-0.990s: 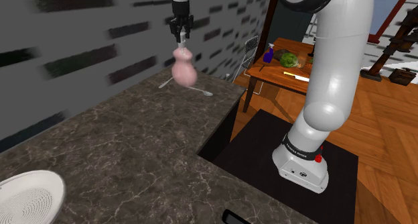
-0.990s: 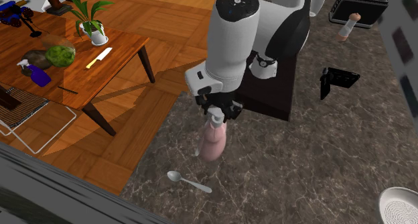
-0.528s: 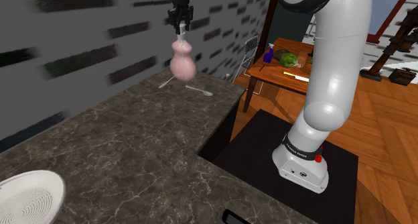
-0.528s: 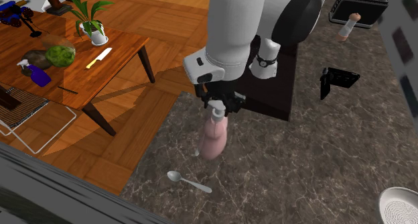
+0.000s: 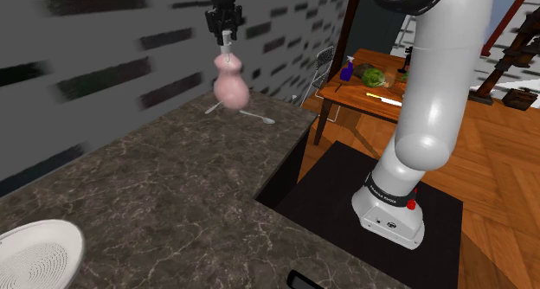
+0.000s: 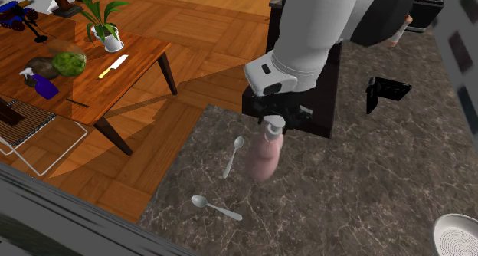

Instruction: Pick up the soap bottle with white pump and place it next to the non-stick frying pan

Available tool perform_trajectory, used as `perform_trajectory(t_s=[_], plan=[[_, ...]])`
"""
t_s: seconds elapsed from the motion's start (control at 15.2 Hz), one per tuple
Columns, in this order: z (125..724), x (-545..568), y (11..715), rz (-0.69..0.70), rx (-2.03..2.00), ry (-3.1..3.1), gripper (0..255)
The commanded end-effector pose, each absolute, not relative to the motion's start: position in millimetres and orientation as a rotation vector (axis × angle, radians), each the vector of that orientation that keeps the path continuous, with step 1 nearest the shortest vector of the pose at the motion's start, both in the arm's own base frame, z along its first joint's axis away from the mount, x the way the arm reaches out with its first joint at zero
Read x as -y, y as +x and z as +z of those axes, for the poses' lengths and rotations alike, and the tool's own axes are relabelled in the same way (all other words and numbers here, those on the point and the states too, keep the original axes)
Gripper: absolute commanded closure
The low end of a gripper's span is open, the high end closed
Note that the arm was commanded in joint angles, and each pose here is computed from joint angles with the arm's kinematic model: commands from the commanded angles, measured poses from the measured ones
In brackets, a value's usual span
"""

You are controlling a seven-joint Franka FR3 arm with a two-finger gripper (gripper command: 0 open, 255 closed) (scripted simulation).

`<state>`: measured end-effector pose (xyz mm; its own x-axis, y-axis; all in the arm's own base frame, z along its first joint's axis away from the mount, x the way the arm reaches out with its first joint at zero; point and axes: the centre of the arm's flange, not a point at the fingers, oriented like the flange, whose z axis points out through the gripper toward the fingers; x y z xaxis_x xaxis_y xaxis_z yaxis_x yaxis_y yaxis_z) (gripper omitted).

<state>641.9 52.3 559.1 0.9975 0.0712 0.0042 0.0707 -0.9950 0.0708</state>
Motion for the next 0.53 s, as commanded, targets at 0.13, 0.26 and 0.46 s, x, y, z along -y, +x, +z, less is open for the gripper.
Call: perform_trajectory(t_s=[0.13, 0.26, 0.46], plan=[[560, -103, 625, 0.013, -0.107, 3.069, 255], [560, -128, 616, 0.013, -0.107, 3.069, 255], [560, -165, 604, 0.013, -0.107, 3.069, 255]])
